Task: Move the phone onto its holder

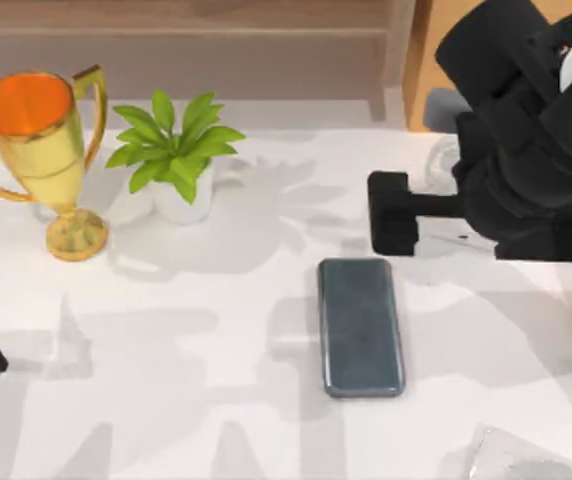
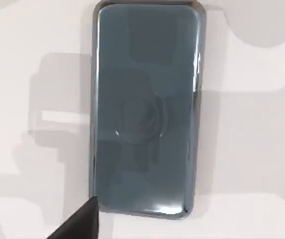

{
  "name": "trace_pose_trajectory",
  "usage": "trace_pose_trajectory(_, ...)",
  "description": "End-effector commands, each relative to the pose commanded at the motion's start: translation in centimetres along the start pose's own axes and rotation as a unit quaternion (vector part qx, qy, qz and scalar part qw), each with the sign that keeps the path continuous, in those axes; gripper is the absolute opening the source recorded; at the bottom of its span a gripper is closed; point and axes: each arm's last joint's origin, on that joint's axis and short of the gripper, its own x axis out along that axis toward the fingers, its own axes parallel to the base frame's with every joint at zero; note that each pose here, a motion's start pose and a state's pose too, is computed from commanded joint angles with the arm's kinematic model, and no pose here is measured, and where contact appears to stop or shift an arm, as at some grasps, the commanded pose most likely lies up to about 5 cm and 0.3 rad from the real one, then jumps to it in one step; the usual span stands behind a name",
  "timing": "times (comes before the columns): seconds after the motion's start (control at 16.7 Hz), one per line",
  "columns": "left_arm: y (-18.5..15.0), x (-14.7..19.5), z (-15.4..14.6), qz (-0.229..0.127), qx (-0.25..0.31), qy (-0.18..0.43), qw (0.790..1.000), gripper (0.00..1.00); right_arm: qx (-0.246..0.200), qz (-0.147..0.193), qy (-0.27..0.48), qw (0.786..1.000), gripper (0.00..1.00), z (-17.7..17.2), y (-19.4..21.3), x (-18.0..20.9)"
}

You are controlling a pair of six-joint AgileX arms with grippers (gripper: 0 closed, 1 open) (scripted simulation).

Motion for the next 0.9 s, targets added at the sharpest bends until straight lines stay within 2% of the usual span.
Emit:
trace_pose_trajectory(0.24, 0.0, 0.0, 0.0, 0.0, 0.0, 0.0, 1.0, 1.0, 0.009, -0.051, 0.084, 0.995, 1.0, 2.2, 4.1, 5.8)
trace_pose_trajectory(0.42, 0.0, 0.0, 0.0, 0.0, 0.0, 0.0, 1.0, 1.0, 0.013, -0.076, 0.118, 0.99, 1.0, 2.8, 5.8, 8.8)
trace_pose_trajectory(0.9, 0.0, 0.0, 0.0, 0.0, 0.0, 0.0, 1.0, 1.0, 0.016, -0.083, 0.127, 0.988, 1.0, 3.0, 6.1, 9.9)
